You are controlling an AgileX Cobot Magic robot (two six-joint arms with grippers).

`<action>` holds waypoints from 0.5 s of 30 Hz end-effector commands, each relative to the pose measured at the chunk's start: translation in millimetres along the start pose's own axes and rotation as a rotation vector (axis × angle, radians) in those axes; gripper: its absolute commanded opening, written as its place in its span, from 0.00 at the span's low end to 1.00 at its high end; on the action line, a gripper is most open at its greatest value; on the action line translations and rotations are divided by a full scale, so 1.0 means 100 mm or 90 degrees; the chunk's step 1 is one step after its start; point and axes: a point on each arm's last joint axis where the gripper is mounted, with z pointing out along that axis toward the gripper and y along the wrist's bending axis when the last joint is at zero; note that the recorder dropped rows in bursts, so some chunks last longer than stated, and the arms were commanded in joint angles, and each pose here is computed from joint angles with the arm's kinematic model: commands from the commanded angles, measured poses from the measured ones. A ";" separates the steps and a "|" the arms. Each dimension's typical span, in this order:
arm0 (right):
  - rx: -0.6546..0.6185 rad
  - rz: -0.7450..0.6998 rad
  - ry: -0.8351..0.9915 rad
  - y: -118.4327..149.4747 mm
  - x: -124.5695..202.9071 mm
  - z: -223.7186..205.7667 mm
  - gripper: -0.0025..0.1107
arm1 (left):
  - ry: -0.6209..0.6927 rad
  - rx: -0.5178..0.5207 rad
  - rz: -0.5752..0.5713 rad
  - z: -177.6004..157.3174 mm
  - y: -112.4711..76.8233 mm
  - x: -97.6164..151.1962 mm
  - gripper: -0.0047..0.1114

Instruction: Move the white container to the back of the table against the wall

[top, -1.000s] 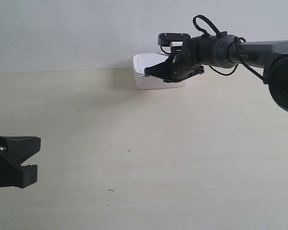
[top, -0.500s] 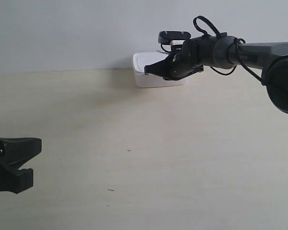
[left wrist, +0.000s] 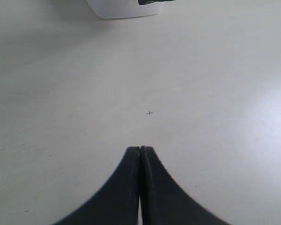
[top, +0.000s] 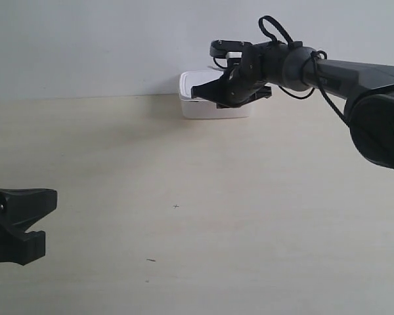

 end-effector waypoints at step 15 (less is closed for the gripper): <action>0.013 -0.007 0.011 -0.10 0.10 0.16 0.02 | -0.003 -0.014 0.003 -0.01 0.02 0.01 0.04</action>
